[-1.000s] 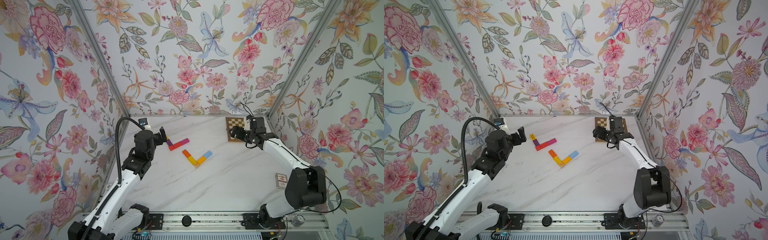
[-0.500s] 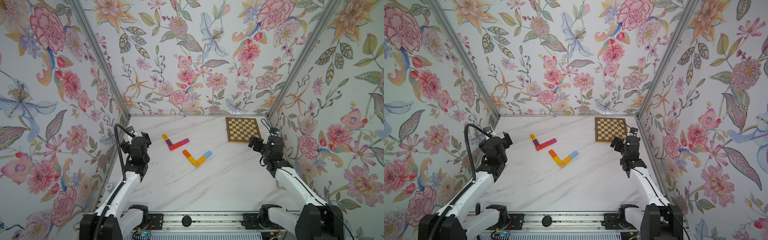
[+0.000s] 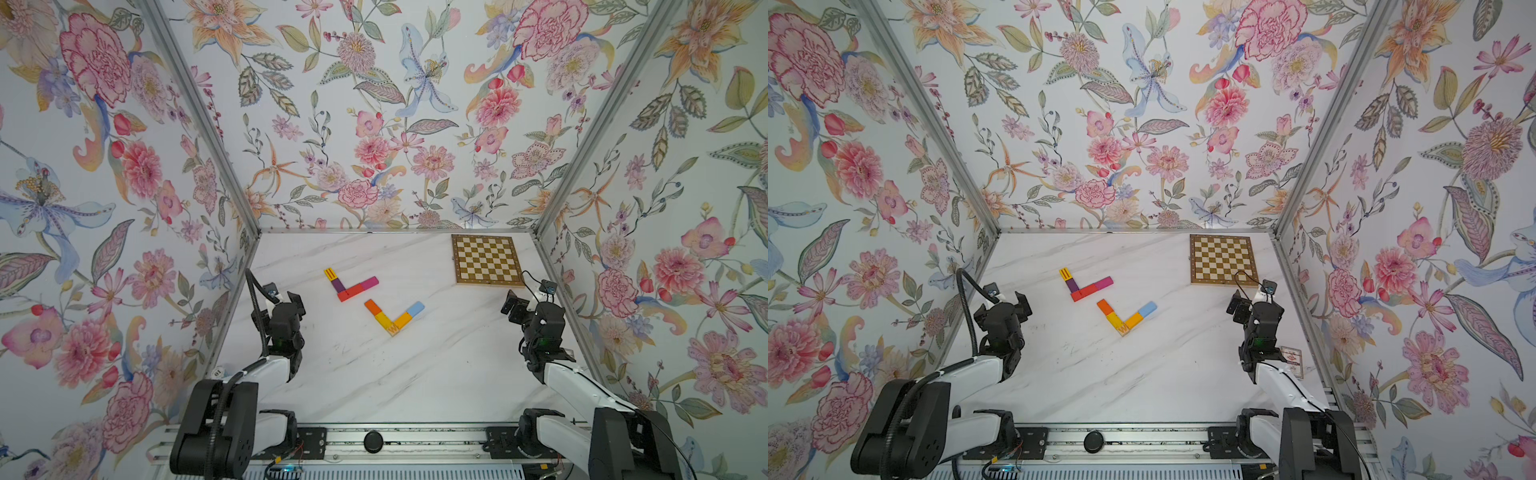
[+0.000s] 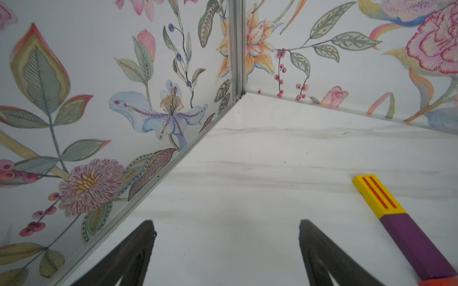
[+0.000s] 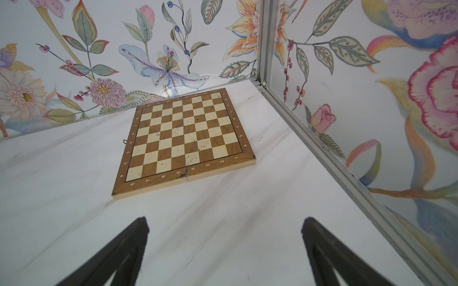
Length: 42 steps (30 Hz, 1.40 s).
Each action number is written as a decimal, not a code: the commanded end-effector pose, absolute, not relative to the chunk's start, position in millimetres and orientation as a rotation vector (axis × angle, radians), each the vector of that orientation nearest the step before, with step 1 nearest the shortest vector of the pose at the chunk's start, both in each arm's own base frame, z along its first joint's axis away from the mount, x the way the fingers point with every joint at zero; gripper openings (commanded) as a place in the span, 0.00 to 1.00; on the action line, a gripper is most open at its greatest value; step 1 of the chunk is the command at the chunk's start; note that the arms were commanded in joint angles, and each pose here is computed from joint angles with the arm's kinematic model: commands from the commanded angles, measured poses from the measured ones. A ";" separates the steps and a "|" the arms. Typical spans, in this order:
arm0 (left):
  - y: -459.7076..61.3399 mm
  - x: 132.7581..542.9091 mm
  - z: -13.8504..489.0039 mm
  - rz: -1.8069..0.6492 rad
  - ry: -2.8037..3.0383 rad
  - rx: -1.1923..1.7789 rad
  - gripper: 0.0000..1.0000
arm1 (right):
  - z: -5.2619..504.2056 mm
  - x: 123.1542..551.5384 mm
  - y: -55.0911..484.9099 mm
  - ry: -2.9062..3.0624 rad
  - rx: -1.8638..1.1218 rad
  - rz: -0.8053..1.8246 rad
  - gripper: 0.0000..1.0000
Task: Assemble the letter v with building blocks
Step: Reset both arms
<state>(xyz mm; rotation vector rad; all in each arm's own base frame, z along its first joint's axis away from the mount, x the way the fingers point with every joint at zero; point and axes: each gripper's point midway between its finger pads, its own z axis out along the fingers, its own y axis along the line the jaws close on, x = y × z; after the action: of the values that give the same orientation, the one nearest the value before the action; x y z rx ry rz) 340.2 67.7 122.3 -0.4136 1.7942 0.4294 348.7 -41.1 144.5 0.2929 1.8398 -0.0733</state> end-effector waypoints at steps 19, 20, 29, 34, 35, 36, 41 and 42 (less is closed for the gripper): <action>43.2 364.2 120.6 0.323 1.682 -0.223 0.99 | 110.4 380.7 -35.3 1.775 0.166 -0.016 0.99; 42.6 366.8 120.1 0.327 1.683 -0.215 0.99 | 105.2 386.3 -35.7 1.829 0.167 -0.016 0.99; 42.5 377.1 121.0 0.316 1.706 -0.212 0.99 | 105.5 385.9 -43.9 1.807 0.212 -0.032 0.99; 42.5 377.0 120.8 0.316 1.707 -0.212 0.99 | 105.7 386.0 -43.6 1.806 0.211 -0.034 0.99; 42.5 377.2 120.7 0.316 1.707 -0.212 0.99 | 105.9 386.2 -43.4 1.805 0.211 -0.034 0.99; 42.6 377.0 120.9 0.316 1.707 -0.212 0.99 | 105.8 386.1 -43.4 1.806 0.210 -0.034 0.99; 42.2 377.2 120.8 0.314 1.707 -0.211 0.99 | 105.3 386.0 -43.0 1.808 0.209 -0.041 0.98; 42.3 377.3 120.8 0.315 1.707 -0.211 0.99 | 105.5 386.5 -43.5 1.807 0.211 -0.044 0.98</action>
<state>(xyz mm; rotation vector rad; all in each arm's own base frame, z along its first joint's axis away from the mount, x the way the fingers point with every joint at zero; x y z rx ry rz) 375.4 39.8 119.4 -0.2132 1.7075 0.3063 381.6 -42.6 98.3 0.2095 1.8293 -0.0300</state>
